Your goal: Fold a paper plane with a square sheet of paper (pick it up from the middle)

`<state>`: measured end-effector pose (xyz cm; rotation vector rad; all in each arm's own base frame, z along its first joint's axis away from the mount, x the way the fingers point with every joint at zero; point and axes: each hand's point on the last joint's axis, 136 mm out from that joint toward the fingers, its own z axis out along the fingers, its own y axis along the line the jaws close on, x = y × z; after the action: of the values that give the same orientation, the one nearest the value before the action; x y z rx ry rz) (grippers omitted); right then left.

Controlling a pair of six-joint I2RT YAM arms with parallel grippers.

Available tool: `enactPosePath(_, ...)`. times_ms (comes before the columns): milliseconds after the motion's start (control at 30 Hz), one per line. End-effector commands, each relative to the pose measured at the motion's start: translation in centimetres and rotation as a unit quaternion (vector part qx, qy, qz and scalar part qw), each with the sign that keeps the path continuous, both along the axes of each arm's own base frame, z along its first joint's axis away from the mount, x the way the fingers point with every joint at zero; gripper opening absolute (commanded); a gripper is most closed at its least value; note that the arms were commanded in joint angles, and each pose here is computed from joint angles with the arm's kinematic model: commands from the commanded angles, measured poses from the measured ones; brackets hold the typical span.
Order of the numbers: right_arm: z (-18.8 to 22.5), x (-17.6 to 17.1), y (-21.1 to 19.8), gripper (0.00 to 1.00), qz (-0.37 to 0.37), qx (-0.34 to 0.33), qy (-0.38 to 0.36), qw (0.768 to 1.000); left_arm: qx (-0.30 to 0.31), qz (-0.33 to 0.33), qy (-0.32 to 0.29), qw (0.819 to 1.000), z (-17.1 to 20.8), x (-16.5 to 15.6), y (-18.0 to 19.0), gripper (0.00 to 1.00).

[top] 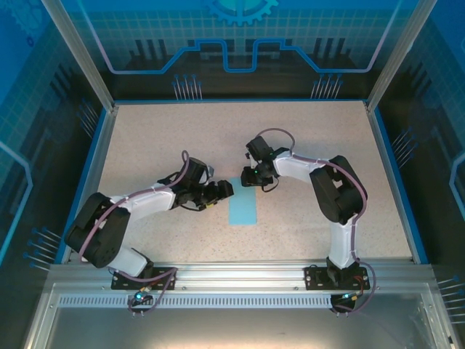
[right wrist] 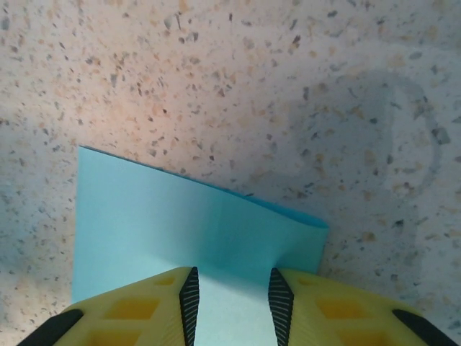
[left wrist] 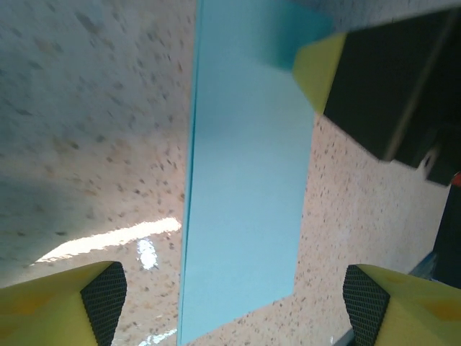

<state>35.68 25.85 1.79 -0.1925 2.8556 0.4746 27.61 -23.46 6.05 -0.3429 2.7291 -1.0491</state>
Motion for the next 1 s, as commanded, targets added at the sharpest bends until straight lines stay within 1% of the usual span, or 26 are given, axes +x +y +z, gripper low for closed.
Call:
enactPosePath(0,-1.6,-0.1,-0.8,0.35,-0.008,-0.004,0.025,1.0,-0.032,-0.029,0.027,0.999,0.1,-1.3,-1.9,0.83)
enactPosePath(200,-2.9,-0.7,-1.5,0.35,-0.025,0.014,0.053,0.998,-0.04,-0.054,0.058,0.996,-0.6,-3.1,-3.2,0.83)
enactPosePath(333,-3.2,-0.8,-1.9,0.35,-0.037,0.034,0.066,0.997,-0.032,-0.066,0.072,0.995,-1.0,-4.3,-3.4,0.84)
enactPosePath(467,-3.4,-1.0,-2.0,0.34,-0.044,0.052,0.076,0.995,-0.028,-0.074,0.079,0.994,-1.3,-4.9,-3.6,0.84)
enactPosePath(667,-3.5,-1.0,-2.4,0.31,-0.048,0.059,0.08,0.994,-0.004,-0.074,0.088,0.993,-2.2,-5.0,-3.5,0.8)
enactPosePath(733,-2.5,-0.7,-2.0,0.31,-0.033,0.067,0.064,0.995,0.002,-0.073,0.085,0.994,-2.3,-4.8,-3.5,0.79)
enactPosePath(800,-0.3,-0.2,-1.2,0.32,-0.008,0.072,0.032,0.997,0.011,-0.065,0.08,0.995,-2.2,-4.6,-3.2,0.78)
enactPosePath(900,3.0,-0.1,-0.1,0.35,0.034,0.052,-0.014,0.998,0.014,-0.056,0.068,0.996,-1.8,-4.1,-3.0,0.74)
enactPosePath(967,4.6,-0.4,0.5,0.37,0.051,0.038,-0.035,0.997,0.012,-0.055,0.067,0.996,-1.6,-4.1,-3.0,0.7)
